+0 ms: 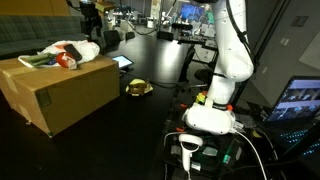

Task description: Put the objects on top of the box on to the table and the objects on the table on to the top of the box

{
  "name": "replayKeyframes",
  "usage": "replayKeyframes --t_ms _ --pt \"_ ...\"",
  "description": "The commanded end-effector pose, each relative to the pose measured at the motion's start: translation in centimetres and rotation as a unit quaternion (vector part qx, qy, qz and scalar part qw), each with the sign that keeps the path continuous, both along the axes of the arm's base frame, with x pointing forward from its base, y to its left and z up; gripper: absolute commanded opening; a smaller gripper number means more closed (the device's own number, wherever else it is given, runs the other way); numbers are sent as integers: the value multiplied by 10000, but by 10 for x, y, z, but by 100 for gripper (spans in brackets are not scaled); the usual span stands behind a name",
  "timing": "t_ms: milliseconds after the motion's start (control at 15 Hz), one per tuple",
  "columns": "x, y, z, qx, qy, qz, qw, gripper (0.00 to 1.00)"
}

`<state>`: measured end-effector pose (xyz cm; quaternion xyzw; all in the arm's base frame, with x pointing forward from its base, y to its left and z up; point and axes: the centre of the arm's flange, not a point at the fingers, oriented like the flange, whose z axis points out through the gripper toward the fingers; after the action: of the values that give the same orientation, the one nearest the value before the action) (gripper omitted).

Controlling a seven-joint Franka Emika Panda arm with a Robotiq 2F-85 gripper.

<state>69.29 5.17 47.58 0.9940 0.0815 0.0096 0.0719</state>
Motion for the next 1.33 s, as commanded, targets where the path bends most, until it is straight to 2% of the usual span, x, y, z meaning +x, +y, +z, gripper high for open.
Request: replayKeyframes --t_ms 0,400,800,1200,1267 --pt "-84 -5 -2 168 96 -19 9998 100" --pt "-151 -9 -17 431 269 -191 9985 100" --pt "-214 -27 -54 524 18 -268 9983 100" --pt "-284 -69 -114 524 -246 -393 9976 100" --pt "-233 -51 -99 487 40 -439 9978 100"
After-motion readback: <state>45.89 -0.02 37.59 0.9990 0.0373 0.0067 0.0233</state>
